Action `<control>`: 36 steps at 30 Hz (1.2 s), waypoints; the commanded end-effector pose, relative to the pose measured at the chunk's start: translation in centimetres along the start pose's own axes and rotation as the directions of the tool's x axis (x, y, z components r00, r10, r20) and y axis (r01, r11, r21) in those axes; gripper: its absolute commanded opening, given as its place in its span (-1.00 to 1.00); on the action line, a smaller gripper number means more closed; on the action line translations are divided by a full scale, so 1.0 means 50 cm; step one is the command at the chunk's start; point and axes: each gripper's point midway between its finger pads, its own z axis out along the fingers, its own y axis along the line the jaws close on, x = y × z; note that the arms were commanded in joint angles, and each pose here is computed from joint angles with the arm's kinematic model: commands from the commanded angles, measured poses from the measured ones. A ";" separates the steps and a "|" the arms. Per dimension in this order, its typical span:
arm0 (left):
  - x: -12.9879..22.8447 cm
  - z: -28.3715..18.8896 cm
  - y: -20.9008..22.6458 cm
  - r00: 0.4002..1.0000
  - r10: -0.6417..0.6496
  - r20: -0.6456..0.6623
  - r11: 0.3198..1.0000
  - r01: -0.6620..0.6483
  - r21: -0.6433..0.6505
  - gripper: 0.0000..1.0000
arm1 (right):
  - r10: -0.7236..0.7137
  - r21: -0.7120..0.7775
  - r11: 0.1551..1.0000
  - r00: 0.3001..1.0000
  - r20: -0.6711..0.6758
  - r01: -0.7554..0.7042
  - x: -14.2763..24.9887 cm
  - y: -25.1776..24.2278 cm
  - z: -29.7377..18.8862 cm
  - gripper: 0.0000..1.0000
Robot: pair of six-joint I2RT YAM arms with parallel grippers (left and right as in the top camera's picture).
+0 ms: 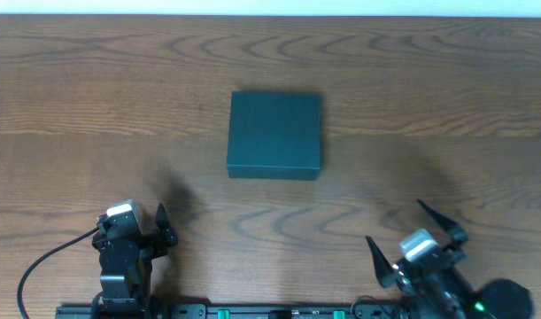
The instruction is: Pack container
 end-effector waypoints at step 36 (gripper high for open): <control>0.007 0.004 0.001 1.000 0.013 -0.004 1.000 -0.013 -0.001 0.90 | 0.195 -0.050 0.976 0.953 -0.233 -0.212 0.263 0.078 0.119 0.98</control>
